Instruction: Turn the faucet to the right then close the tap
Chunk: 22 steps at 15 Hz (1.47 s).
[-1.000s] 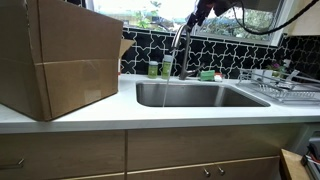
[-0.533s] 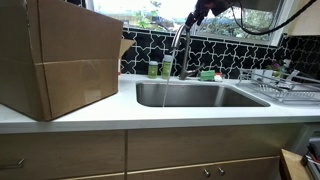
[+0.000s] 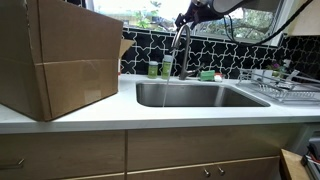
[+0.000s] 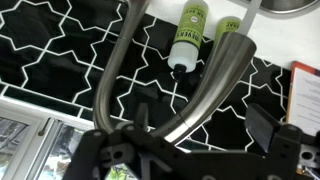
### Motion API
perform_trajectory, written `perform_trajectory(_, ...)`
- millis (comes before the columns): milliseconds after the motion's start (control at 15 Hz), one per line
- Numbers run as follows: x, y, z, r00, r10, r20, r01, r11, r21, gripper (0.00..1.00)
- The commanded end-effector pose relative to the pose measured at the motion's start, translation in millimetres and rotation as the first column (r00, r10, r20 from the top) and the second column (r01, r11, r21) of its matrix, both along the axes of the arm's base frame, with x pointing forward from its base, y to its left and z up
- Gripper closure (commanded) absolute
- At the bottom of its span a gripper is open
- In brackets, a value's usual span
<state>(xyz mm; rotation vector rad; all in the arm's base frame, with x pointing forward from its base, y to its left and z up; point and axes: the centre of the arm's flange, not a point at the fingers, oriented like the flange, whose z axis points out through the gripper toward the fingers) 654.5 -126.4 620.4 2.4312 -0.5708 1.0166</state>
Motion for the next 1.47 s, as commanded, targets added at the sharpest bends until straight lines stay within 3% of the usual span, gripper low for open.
perform_trajectory(0,20.9,-3.1,-16.6,0.988,-0.07,0.136,0.063,0.997,0.053,0.0)
perform_trajectory(467,42.1,-4.8,-37.4,0.956,-0.136,0.259,0.105,0.986,0.132,0.02)
perform_trajectory(600,45.4,-7.0,-39.3,0.949,-0.149,0.276,0.113,0.983,0.143,0.26)
perform_trajectory(667,46.3,-7.2,-40.3,0.948,-0.153,0.279,0.115,0.982,0.148,0.3)
perform_trajectory(1067,45.5,-11.6,-41.0,0.948,-0.174,0.268,0.135,0.978,0.16,0.79)
perform_trajectory(1400,40.5,-11.2,-41.5,0.954,-0.18,0.241,0.141,0.975,0.173,0.83)
